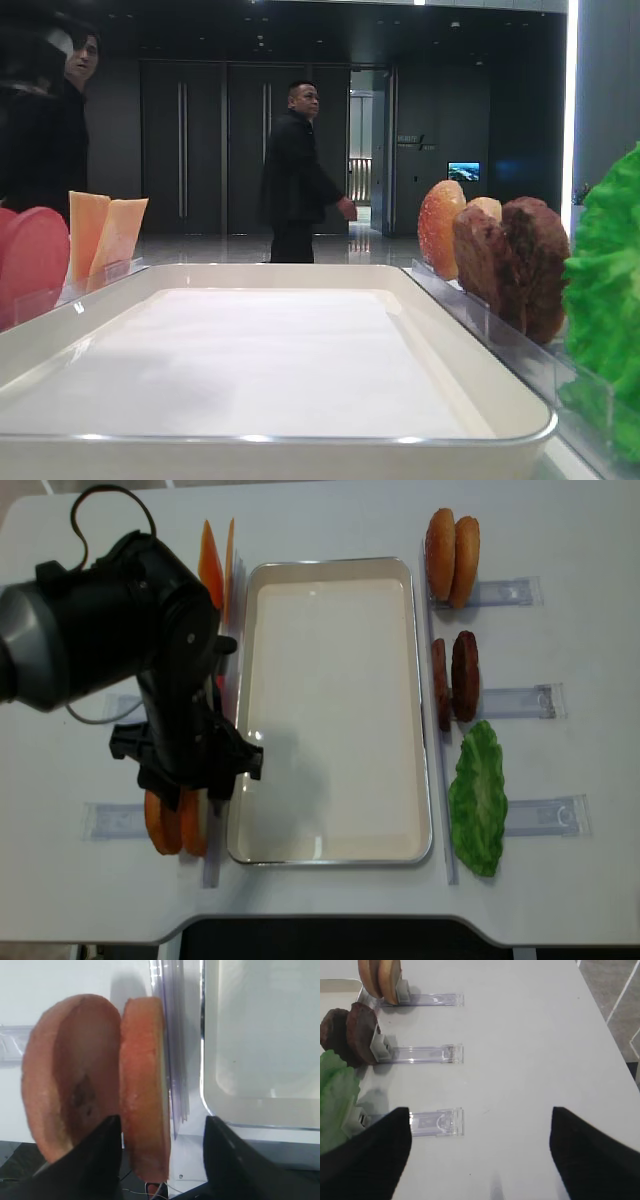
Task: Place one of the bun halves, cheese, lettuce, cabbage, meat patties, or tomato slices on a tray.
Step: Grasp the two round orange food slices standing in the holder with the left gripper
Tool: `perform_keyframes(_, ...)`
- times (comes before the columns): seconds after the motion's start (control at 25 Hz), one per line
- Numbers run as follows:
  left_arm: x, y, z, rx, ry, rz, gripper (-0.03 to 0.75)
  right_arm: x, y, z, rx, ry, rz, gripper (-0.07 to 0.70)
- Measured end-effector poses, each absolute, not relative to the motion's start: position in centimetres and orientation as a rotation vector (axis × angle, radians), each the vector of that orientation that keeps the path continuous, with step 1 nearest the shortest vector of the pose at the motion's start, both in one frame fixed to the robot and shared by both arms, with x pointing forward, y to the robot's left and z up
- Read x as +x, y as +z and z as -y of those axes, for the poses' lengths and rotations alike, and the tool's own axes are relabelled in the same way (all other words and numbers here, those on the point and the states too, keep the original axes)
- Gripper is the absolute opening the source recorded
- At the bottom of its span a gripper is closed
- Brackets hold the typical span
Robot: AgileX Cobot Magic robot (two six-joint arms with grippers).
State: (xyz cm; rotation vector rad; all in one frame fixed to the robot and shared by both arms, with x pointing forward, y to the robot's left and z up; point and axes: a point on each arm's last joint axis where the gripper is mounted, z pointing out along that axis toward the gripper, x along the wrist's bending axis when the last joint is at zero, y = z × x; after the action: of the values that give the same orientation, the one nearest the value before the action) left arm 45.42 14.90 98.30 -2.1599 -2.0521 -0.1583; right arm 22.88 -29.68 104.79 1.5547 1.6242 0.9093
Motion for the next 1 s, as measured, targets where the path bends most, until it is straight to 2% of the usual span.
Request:
perform_keyframes(0.4, 45.54, 98.34, -15.11, -2.164, -0.196, 2.031, 0.136, 22.88, 104.79, 29.68, 1.555, 0.909, -1.624, 0.541)
perform_keyframes(0.8, 45.53, 98.37, -15.14, -2.164, -0.198, 2.029, 0.129, 22.88, 104.79, 29.68, 1.555, 0.909, -1.624, 0.541)
perform_keyframes(1.0, 45.10, 99.30, -15.21, -2.191, -0.173, 2.052, 0.129, 22.88, 104.79, 29.68, 1.555, 0.909, -1.624, 0.541)
